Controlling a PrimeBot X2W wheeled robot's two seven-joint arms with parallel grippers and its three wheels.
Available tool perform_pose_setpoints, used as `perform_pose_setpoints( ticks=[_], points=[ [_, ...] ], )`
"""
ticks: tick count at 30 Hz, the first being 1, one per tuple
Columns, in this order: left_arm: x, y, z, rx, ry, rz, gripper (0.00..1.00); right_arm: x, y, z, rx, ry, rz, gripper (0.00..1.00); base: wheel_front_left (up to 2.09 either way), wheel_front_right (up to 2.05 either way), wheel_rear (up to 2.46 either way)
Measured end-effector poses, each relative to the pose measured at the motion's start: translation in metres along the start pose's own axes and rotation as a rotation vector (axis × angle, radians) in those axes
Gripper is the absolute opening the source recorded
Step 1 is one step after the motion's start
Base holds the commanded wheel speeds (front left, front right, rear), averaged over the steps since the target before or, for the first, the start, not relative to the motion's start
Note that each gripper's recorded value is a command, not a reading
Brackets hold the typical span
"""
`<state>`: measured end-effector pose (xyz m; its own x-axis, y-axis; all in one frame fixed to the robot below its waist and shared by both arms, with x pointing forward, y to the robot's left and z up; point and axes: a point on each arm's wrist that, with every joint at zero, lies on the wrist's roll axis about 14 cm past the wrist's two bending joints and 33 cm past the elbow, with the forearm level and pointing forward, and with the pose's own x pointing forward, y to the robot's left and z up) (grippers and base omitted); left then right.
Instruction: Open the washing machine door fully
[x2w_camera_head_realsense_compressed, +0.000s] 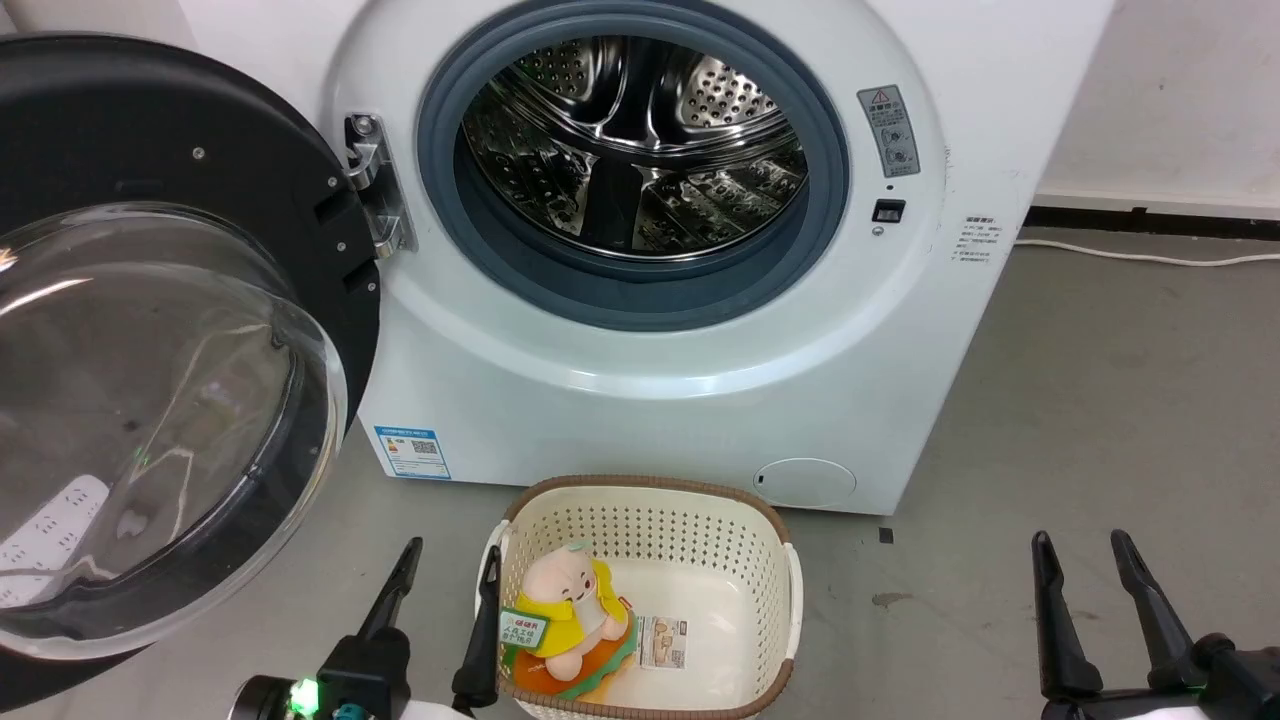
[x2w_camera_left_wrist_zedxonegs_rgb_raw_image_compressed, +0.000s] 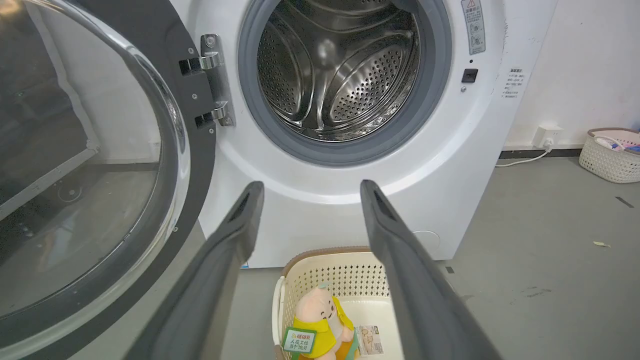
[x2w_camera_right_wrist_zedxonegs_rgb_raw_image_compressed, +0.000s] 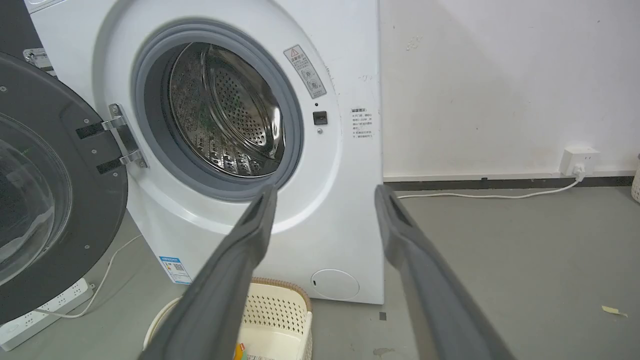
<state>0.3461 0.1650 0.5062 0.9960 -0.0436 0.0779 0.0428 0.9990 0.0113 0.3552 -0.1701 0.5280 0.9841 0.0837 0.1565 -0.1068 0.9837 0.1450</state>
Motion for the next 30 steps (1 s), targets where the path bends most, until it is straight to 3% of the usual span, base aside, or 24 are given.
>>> perform_pose_setpoints(
  ticks=[30],
  points=[
    [0.002, -0.002, 0.016, -0.009, -0.051, 0.001, 1.00, -0.004, -0.005, -0.016, -0.079, 0.059, -0.002, 1.00, 0.00, 0.00, 0.00]
  ],
)
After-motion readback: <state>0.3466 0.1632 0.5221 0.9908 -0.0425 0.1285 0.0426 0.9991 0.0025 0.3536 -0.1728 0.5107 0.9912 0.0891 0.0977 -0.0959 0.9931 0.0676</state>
